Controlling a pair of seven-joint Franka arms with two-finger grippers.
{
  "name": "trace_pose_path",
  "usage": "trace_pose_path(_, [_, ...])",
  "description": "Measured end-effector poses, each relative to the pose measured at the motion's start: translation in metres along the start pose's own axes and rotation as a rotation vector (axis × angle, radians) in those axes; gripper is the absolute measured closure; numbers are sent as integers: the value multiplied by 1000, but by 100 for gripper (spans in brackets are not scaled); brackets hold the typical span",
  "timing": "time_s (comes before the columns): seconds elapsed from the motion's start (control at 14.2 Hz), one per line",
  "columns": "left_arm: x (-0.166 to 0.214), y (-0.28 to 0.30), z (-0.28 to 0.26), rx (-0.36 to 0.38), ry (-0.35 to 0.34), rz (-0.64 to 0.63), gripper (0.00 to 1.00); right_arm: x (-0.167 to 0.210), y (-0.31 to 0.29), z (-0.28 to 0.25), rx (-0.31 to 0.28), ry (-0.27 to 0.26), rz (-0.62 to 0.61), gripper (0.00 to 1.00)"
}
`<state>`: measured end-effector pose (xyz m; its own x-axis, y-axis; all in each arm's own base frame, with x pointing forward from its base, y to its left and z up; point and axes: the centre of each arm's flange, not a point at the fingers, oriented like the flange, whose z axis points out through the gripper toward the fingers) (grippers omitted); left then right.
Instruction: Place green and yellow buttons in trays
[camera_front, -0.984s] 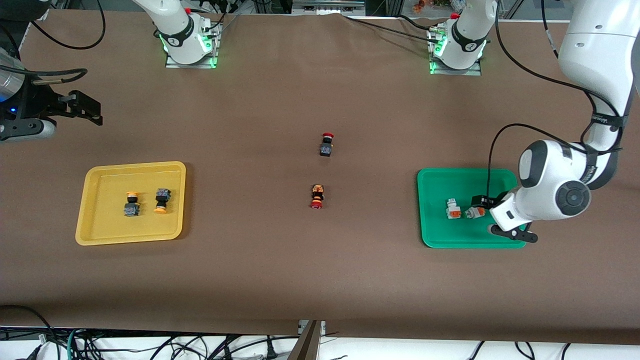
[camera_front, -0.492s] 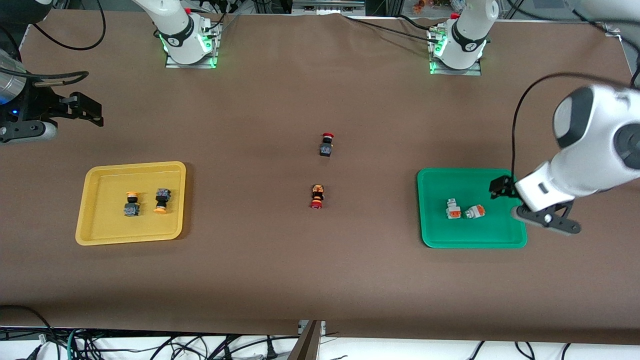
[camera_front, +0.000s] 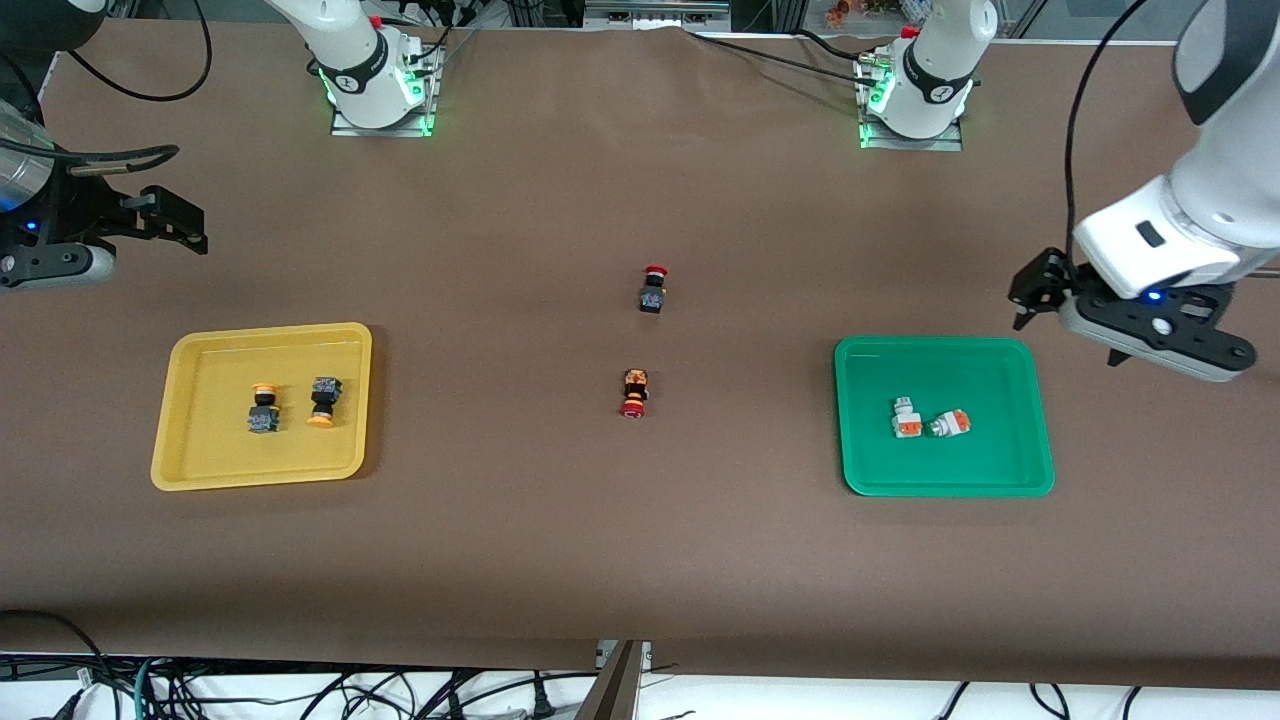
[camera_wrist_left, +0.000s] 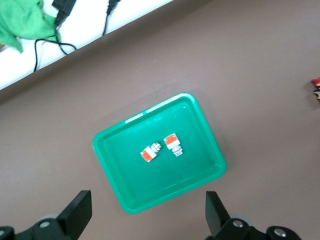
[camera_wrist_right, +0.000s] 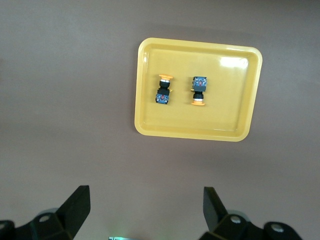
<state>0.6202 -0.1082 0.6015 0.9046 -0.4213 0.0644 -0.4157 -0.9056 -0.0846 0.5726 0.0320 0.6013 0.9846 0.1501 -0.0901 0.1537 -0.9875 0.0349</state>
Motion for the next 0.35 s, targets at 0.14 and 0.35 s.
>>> trace_pose_path(0.14, [-9,7,1,-33,-24,-103,0,0,0,0,0,0,0,0])
trace_pose_path(0.35, [-44,-24,11,-56,-97,-316,0,0,0,0,0,0,0,0])
